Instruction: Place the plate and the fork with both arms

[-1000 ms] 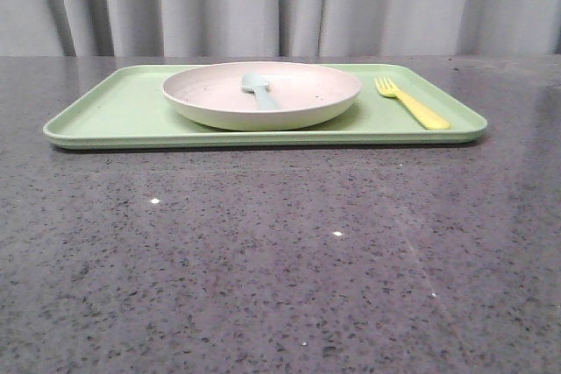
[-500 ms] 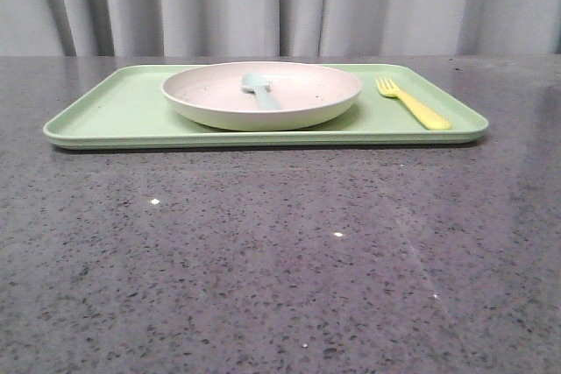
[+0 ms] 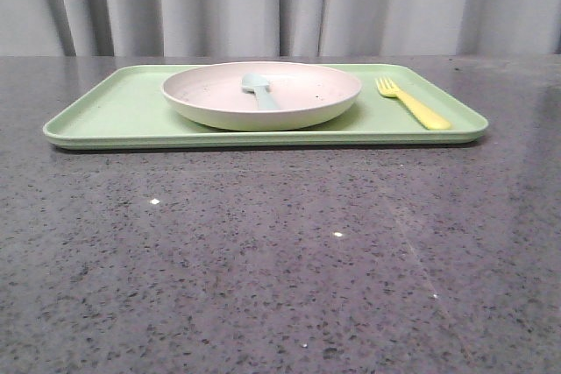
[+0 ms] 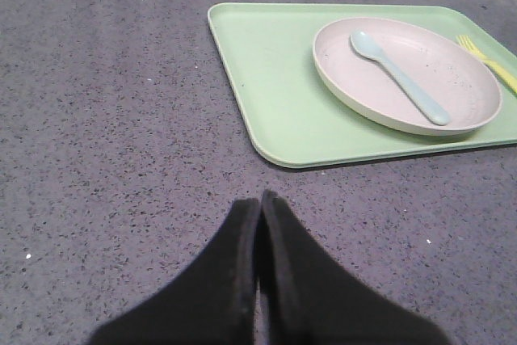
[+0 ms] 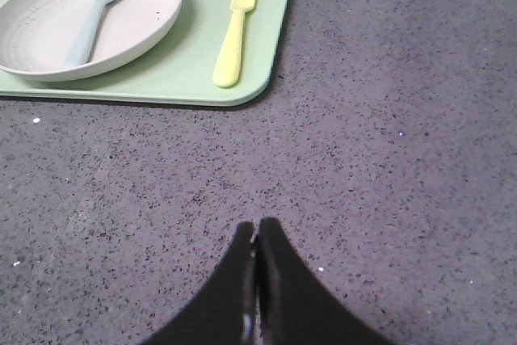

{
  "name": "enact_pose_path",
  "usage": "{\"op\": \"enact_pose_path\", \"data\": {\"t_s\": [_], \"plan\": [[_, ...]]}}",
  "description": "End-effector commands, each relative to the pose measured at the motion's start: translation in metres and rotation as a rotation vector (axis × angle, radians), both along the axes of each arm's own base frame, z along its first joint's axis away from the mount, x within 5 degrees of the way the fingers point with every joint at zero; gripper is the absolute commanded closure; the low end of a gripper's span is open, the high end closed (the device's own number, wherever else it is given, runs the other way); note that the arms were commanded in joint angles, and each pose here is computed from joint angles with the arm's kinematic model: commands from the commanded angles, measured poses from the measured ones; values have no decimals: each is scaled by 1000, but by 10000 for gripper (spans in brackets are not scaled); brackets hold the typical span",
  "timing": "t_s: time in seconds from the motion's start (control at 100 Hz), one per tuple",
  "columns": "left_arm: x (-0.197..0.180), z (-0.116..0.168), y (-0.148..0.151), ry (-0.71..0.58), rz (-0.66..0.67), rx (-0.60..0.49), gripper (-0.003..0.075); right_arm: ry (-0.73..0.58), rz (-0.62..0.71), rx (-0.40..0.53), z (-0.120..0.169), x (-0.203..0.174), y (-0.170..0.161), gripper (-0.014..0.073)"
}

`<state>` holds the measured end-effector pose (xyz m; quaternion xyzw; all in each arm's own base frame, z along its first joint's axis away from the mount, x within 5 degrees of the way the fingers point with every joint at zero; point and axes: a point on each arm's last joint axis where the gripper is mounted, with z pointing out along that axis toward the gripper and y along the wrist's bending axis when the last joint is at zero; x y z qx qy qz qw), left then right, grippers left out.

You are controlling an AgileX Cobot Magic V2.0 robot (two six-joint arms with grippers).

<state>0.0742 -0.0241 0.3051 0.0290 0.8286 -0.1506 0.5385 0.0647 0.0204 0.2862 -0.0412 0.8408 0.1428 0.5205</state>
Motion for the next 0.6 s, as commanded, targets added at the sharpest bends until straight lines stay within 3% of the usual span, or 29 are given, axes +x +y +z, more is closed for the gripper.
{"op": "enact_pose_path", "data": {"t_s": [0.0,0.15,0.38,0.59], "plan": [[2,15,0,-93,12,-33,741,-78,0,12,12,2,0,662],[-1,11,3,-123,30,-12,741,-78,0,12,12,2,0,662],[-4,-7,15,-278,177,-33,741,-78,0,12,12,2,0,662],[-11,-33,23,-389,258,91,741,-78,0,12,12,2,0,662]]}}
